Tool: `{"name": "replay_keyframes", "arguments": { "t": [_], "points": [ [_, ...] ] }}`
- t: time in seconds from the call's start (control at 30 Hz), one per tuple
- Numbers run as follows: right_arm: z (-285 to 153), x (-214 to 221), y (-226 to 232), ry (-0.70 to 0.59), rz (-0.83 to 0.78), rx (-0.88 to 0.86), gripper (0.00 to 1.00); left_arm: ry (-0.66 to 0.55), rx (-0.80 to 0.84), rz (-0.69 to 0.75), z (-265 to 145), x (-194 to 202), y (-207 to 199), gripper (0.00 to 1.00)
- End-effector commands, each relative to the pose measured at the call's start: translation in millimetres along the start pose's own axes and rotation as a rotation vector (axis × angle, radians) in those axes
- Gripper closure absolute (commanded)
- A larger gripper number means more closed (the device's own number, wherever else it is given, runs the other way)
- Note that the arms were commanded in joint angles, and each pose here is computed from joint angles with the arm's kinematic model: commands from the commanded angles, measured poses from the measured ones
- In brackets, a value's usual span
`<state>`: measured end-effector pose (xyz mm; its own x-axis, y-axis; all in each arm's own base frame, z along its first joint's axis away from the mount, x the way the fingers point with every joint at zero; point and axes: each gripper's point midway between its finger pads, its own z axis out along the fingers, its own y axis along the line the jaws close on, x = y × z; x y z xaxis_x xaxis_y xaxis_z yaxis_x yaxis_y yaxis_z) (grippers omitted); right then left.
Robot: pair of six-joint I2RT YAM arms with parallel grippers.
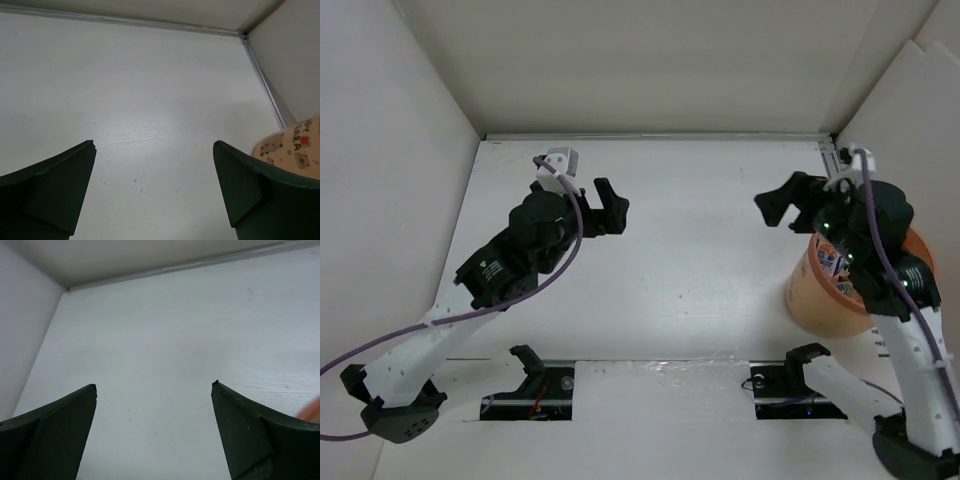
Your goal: Put the plastic bottles in the bin
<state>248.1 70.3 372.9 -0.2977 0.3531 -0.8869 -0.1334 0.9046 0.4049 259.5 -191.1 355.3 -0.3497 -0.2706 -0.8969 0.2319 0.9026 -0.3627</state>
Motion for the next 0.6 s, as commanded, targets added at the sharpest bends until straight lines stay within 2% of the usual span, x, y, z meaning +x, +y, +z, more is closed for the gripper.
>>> {"name": "replay_keyframes", "arguments": {
  "t": [0.0, 0.07, 0.17, 0.23, 0.27, 0.33, 0.4, 0.43, 0.57],
  "points": [
    [1, -1, 63, 0.041, -0.138, -0.181, 0.00, -0.006, 0.097, 0.060, -29, -3, -7, 0.00],
    [-3, 10, 84, 0.063, -0.165, -0.204, 0.00, 0.001, 0.131, 0.071, -37, 2, -5, 0.00],
    [-18, 52, 116, 0.147, -0.208, -0.263, 0.00, 0.044, 0.217, 0.107, -47, 21, -9, 0.00],
    [-26, 74, 128, 0.173, -0.200, -0.298, 0.00, 0.036, 0.342, 0.128, -66, 23, -20, 0.00],
    [-36, 98, 141, 0.218, -0.187, -0.358, 0.00, 0.062, 0.380, 0.146, -69, 36, -20, 0.00],
    [-48, 109, 149, 0.230, -0.153, -0.405, 0.00, 0.061, 0.524, 0.159, -95, 41, -31, 0.00],
    [-61, 130, 164, 0.261, -0.140, -0.456, 0.00, 0.063, 0.600, 0.167, -106, 53, -34, 0.00],
    [-65, 131, 169, 0.261, -0.128, -0.474, 0.00, 0.028, 0.657, 0.161, -121, 49, -36, 0.00],
    [-72, 143, 184, 0.265, -0.126, -0.512, 0.00, -0.022, 0.666, 0.141, -133, 49, -27, 0.00]
  ]
}}
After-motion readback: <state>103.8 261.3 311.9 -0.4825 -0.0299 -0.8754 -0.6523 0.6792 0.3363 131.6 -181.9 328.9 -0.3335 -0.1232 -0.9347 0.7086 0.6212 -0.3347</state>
